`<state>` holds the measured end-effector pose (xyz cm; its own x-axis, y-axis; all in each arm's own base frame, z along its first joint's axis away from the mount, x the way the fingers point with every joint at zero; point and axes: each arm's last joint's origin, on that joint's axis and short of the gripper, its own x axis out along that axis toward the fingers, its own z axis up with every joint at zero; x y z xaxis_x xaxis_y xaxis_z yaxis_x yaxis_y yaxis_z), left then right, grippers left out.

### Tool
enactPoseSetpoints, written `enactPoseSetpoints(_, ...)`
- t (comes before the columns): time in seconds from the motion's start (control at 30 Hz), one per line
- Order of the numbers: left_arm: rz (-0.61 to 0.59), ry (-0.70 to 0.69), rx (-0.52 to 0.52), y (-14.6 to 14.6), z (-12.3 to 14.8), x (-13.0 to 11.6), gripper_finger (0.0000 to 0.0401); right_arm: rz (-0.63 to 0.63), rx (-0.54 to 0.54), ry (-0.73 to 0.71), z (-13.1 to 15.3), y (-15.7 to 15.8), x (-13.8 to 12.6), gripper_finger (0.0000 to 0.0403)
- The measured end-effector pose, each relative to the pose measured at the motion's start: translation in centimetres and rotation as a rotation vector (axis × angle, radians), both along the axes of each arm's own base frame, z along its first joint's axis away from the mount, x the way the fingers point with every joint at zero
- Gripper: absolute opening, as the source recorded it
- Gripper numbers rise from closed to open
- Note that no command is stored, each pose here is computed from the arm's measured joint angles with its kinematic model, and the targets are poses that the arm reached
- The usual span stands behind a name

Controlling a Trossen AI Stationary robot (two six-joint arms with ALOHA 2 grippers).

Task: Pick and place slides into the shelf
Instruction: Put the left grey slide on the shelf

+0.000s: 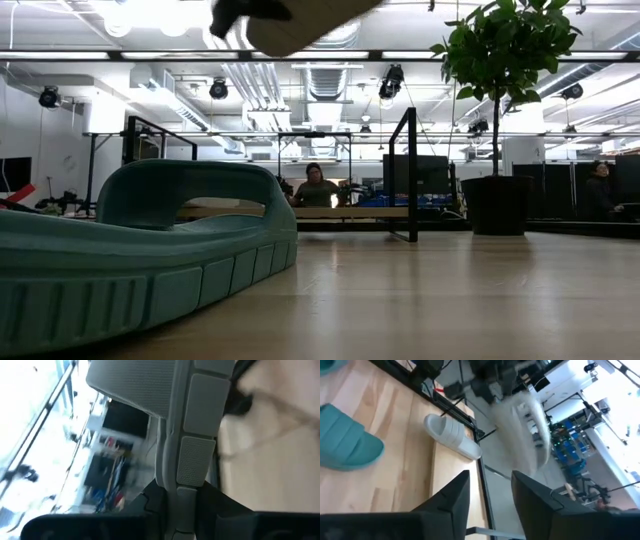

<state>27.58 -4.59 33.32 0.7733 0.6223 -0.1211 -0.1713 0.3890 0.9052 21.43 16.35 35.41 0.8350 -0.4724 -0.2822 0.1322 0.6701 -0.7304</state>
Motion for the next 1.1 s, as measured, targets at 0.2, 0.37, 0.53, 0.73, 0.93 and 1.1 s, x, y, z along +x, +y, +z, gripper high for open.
enactPoseSetpoints(0.2,-0.223,-0.039,-0.08,0.0,-0.9,-2.8,0.0037,0.049,0.063,-0.056,1.5,0.3,-1.6,0.0142)
enactPoseSetpoints(0.37,-0.288,-0.035,-0.045,0.2,-1.9,-4.0,0.0037,0.129,0.113,-0.097,2.7,0.8,-1.9,0.0137)
enactPoseSetpoints(0.53,-0.448,-0.023,-0.018,-0.2,-2.5,-4.2,0.0037,0.226,0.031,-0.067,2.8,1.8,-1.1,0.014)
enactPoseSetpoints(0.73,-0.426,-0.01,0.03,-0.1,-2.7,-3.8,0.0036,0.265,-0.164,0.011,1.0,3.9,0.9,0.0164)
enactPoseSetpoints(0.93,-0.429,-0.028,0.027,-0.2,-2.6,-3.8,0.0036,0.036,-0.381,0.03,-1.0,5.3,2.9,0.0204)
enactPoseSetpoints(1.1,-0.428,-0.034,0.024,-0.2,-2.6,-3.8,0.0035,0.08,-0.291,0.0,-0.8,6.5,4.1,0.021)
